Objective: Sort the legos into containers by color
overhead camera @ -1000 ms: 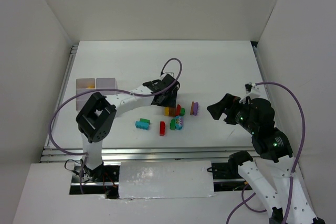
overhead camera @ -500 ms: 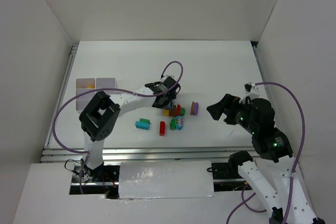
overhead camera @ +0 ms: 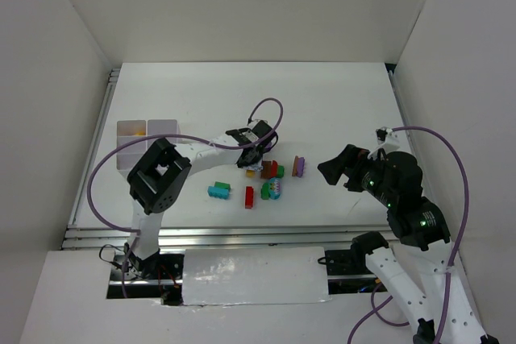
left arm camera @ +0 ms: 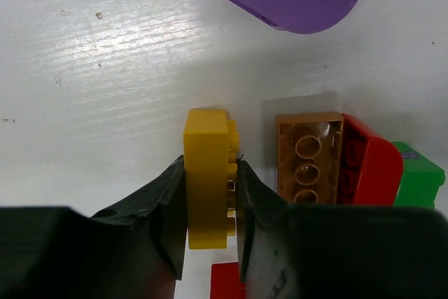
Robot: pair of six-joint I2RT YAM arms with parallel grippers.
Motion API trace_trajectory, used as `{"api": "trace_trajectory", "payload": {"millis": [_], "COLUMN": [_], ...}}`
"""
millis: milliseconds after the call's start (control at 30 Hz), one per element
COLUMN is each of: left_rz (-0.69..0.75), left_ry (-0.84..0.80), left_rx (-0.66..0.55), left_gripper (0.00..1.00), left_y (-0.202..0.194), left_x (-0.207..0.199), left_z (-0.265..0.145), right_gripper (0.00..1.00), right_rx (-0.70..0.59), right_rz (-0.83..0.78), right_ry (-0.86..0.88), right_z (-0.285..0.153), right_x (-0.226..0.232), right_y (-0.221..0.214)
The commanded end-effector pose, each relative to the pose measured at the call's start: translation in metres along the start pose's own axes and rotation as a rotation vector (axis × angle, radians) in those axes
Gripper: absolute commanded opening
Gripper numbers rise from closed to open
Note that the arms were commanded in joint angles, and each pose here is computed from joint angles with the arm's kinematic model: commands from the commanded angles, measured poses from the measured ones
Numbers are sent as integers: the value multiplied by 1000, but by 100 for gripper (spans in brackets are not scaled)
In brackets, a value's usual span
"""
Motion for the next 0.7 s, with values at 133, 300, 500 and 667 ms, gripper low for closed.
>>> {"api": "trace_trajectory", "payload": {"millis": [133, 300, 500, 667], "left_rz": [-10, -42, -239, -484], "left_ry": [5, 57, 123, 193], "left_rx": [-29, -82, -242, -353], "left_gripper": [20, 0, 0, 0], "left_y": [6, 15, 43, 45], "left_x": [3, 17, 84, 156], "left_z": [-9, -34, -100, -153], "right_gripper": [100, 99, 99, 100], "right_rx": [-20, -19, -15, -10], "right_rz": [-23, -24, -25, -26], "right_ry": [42, 45, 43, 53], "right_z": [-3, -1, -3, -2], "right_x": [7, 6, 9, 11], "right_y": [4, 3, 5, 6]}}
Point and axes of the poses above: each gripper's point midway between its finger pads, its own z axis out along the fingers, its own x axis along the line the jaws close on, y = z × x, the point moved 7 cm from there along -z, back along the fingers, and after that the axes turned 13 degrees about z, right-handed, at the moved point
